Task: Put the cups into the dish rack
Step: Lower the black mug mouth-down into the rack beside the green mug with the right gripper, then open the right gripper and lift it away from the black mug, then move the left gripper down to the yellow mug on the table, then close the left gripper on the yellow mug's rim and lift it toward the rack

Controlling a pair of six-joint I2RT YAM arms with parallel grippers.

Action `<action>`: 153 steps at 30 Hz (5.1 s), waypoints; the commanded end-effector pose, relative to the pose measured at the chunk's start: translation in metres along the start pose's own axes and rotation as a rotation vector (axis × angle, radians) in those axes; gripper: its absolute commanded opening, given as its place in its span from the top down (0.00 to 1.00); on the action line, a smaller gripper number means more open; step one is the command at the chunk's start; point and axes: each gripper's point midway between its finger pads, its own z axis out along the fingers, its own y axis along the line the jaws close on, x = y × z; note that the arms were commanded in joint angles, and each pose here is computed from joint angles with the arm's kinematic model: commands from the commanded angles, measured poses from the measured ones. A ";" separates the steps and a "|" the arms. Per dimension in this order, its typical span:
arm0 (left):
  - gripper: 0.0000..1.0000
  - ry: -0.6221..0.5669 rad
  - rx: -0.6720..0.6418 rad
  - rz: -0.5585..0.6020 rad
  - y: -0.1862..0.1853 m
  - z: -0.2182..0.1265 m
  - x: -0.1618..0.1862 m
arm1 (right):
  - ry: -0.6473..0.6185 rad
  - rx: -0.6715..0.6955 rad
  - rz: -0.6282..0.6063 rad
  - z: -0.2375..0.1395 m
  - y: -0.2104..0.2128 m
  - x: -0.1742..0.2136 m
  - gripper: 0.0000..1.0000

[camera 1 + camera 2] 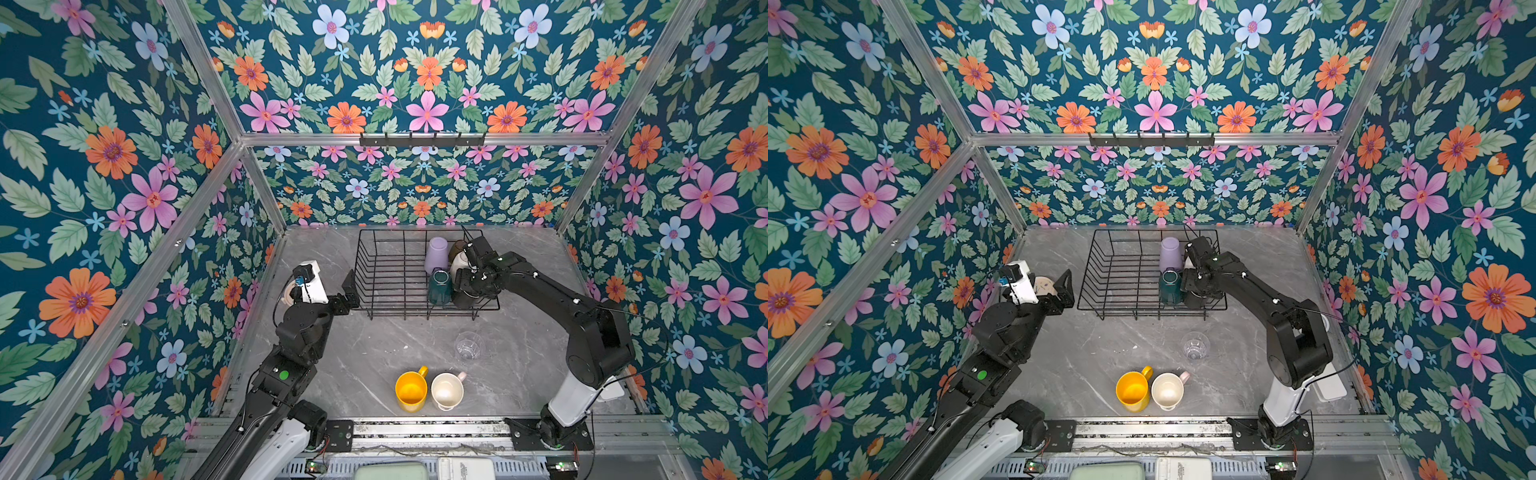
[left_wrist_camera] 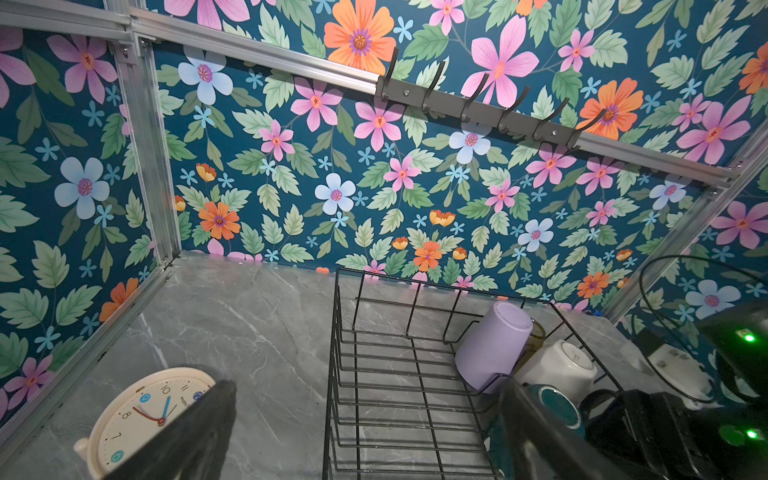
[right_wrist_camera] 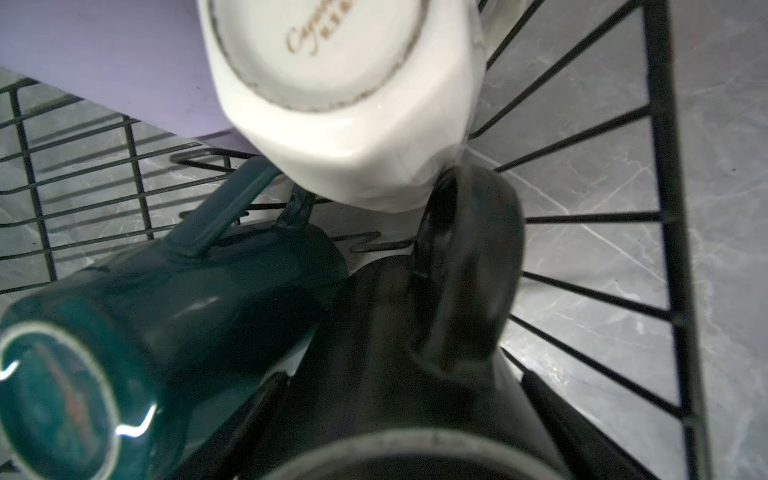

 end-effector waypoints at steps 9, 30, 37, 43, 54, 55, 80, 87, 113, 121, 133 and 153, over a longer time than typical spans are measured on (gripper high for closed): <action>0.00 -0.008 -0.026 0.001 0.004 0.000 -0.003 | -0.028 -0.030 -0.012 -0.003 0.009 -0.008 0.19; 0.00 -0.001 -0.038 0.005 0.007 0.000 0.000 | 0.042 0.015 -0.023 0.027 0.004 0.003 0.11; 0.00 0.014 -0.037 0.000 0.006 0.000 0.001 | -0.026 -0.016 -0.041 -0.003 0.010 -0.012 0.11; 0.00 0.116 -0.013 -0.010 0.003 -0.006 0.014 | -0.137 -0.057 -0.064 -0.052 0.010 -0.027 0.09; 0.05 0.617 0.309 -0.040 -0.049 -0.042 0.099 | -0.258 -0.218 -0.109 -0.104 0.004 -0.016 0.01; 0.07 0.657 0.336 -0.050 -0.054 -0.046 0.106 | -0.263 -0.231 -0.105 -0.106 0.003 -0.014 0.01; 0.19 1.082 0.497 0.165 -0.111 -0.126 0.232 | -0.296 -0.263 -0.084 -0.125 -0.032 0.033 0.01; 0.22 1.159 0.442 0.274 -0.106 -0.134 0.258 | -0.305 -0.264 -0.079 -0.128 -0.036 0.037 0.01; 0.70 1.237 0.376 0.405 -0.113 -0.125 0.282 | -0.310 -0.258 -0.083 -0.123 -0.046 0.049 0.01; 1.00 1.234 0.346 0.452 -0.108 -0.123 0.275 | -0.310 -0.275 -0.084 -0.121 -0.042 0.047 0.01; 1.00 0.957 0.301 0.394 -0.104 -0.100 0.200 | -0.330 -0.380 -0.076 -0.139 -0.024 0.043 0.01; 1.00 0.292 0.529 0.124 -0.136 -0.045 0.059 | -0.246 -0.934 -0.220 -0.203 0.055 0.068 0.03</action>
